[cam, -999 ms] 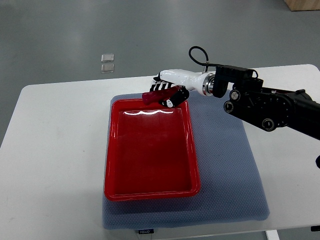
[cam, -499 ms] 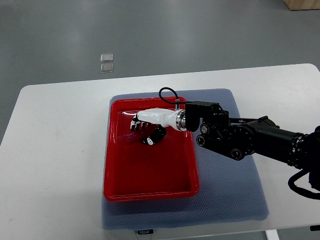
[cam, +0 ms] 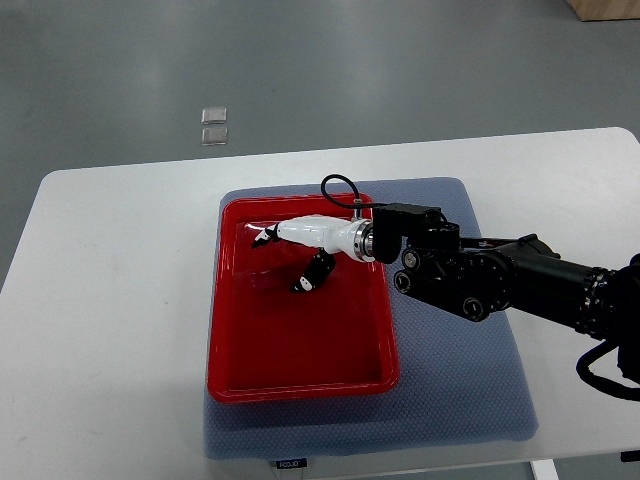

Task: Place red pepper on red tray

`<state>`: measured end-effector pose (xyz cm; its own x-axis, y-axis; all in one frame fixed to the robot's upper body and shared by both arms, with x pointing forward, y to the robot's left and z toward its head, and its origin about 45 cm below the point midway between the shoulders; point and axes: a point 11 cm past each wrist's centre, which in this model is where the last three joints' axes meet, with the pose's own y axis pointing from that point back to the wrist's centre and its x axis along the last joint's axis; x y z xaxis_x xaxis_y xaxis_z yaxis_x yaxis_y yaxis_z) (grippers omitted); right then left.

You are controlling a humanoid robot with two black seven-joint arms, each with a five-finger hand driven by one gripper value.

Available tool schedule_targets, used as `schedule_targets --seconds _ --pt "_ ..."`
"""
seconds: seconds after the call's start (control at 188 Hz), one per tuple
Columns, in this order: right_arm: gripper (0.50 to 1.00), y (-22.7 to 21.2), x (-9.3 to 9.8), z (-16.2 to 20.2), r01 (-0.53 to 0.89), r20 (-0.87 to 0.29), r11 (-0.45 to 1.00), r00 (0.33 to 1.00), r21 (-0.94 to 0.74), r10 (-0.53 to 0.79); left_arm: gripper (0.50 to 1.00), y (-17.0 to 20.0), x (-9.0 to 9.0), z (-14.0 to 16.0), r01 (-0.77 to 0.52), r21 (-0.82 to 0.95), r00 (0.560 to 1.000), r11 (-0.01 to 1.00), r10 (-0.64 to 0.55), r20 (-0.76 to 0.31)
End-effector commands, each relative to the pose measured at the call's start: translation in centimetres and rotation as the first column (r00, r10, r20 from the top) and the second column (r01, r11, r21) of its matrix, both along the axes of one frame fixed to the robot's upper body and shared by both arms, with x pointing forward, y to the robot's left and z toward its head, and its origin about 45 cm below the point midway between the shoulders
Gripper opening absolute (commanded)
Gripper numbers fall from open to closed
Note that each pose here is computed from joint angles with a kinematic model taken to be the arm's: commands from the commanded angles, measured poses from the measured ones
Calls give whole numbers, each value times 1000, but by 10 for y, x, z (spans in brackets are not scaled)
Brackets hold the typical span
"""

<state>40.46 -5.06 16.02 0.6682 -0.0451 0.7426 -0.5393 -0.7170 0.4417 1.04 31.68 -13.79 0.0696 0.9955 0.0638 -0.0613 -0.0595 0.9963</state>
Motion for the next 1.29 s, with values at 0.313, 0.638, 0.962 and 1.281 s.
schedule_targets --seconds 0.313,0.638,0.962,1.281 --pt "905 -53 62 90 212 -59 943 977 257 -204 1000 0 0 0 0 2 1000 1000 0 -1" --pt "909 -128 78 101 683 -660 213 730 698 -178 1000 -1 -1 0 4 -2 1000 1000 -4 -6" --pt "909 -193 66 25 844 -881 -289 473 452 2 1000 -1 -1 0 6 -2 1000 1000 -6 -8" --pt "909 -202 60 14 844 -876 -288 481 452 37 1000 -1 -1 0 9 -2 1000 1000 -9 -9"
